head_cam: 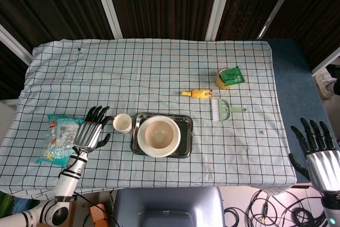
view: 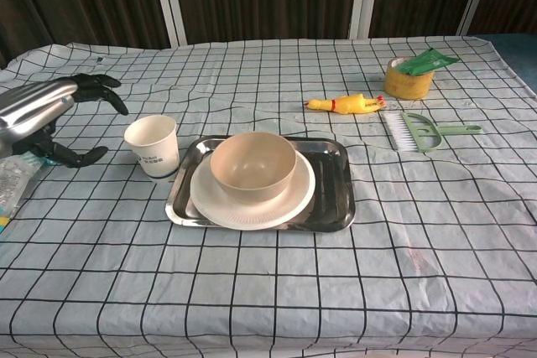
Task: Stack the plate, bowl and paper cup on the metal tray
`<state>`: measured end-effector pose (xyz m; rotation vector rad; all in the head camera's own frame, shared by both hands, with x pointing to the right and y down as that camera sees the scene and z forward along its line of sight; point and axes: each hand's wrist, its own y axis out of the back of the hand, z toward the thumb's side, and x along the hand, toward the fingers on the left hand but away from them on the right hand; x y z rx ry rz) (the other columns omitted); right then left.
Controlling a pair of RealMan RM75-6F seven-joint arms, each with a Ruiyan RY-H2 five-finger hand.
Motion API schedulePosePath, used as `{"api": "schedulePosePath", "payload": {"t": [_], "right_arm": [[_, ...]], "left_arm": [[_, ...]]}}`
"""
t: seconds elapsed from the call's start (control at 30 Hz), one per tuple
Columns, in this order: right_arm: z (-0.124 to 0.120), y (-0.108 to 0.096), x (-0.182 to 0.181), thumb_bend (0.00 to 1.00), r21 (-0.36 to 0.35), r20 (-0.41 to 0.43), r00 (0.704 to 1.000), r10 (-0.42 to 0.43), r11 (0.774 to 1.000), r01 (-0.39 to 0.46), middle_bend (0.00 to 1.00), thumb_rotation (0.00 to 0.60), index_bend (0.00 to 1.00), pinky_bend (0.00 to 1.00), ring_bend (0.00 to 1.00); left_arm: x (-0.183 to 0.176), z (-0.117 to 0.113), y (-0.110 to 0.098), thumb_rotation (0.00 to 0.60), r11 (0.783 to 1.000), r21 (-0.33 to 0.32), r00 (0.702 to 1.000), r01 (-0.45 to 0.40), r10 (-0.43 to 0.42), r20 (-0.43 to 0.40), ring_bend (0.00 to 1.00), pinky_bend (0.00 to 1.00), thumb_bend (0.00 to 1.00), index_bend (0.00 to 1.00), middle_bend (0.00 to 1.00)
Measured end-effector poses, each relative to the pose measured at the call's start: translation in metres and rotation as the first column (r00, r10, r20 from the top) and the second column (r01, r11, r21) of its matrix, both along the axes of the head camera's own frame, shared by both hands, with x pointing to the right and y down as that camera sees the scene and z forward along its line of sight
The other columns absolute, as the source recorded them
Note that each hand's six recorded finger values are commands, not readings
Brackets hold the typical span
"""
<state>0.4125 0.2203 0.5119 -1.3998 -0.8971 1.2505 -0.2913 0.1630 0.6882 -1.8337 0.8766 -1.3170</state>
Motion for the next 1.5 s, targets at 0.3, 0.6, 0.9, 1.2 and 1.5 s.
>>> {"api": "schedulePosePath", "payload": {"t": [0.3, 0.6, 0.9, 1.2, 1.5], "right_arm": [[-0.018, -0.001, 0.003, 0.23, 0.012, 0.060, 0.998, 0.024, 1.000, -0.025, 0.00, 0.600, 0.14, 0.00, 0.00], [-0.033, -0.002, 0.010, 0.24, 0.011, 0.086, 0.995, 0.055, 0.998, -0.056, 0.00, 0.600, 0.14, 0.00, 0.00], [-0.036, -0.003, 0.012, 0.24, 0.015, 0.090, 0.994, 0.064, 0.998, -0.066, 0.00, 0.600, 0.14, 0.00, 0.00], [-0.036, -0.001, 0.012, 0.23, 0.002, 0.094, 0.994, 0.062, 0.998, -0.062, 0.00, 0.600, 0.14, 0.00, 0.00], [-0.043, -0.002, 0.013, 0.23, 0.029, 0.111, 0.992, 0.062, 0.997, -0.065, 0.00, 0.600, 0.14, 0.00, 0.00]], "left_arm": [[0.013, 0.010, -0.003, 0.600, 0.999, 0.038, 1.000, -0.025, 0.025, 0.006, 0.00, 0.05, 0.37, 0.35, 0.10], [0.030, 0.019, -0.002, 0.600, 0.995, 0.074, 0.998, -0.060, 0.062, -0.019, 0.00, 0.05, 0.37, 0.39, 0.12], [0.031, 0.034, -0.001, 0.600, 0.998, 0.041, 0.998, -0.055, 0.056, -0.025, 0.00, 0.05, 0.38, 0.47, 0.13], [0.036, 0.039, -0.005, 0.600, 0.997, 0.058, 0.997, -0.058, 0.060, -0.044, 0.00, 0.04, 0.40, 0.57, 0.17], [0.033, 0.042, -0.008, 0.600, 0.993, 0.073, 0.995, -0.090, 0.093, -0.042, 0.00, 0.02, 0.48, 0.59, 0.18]]}}
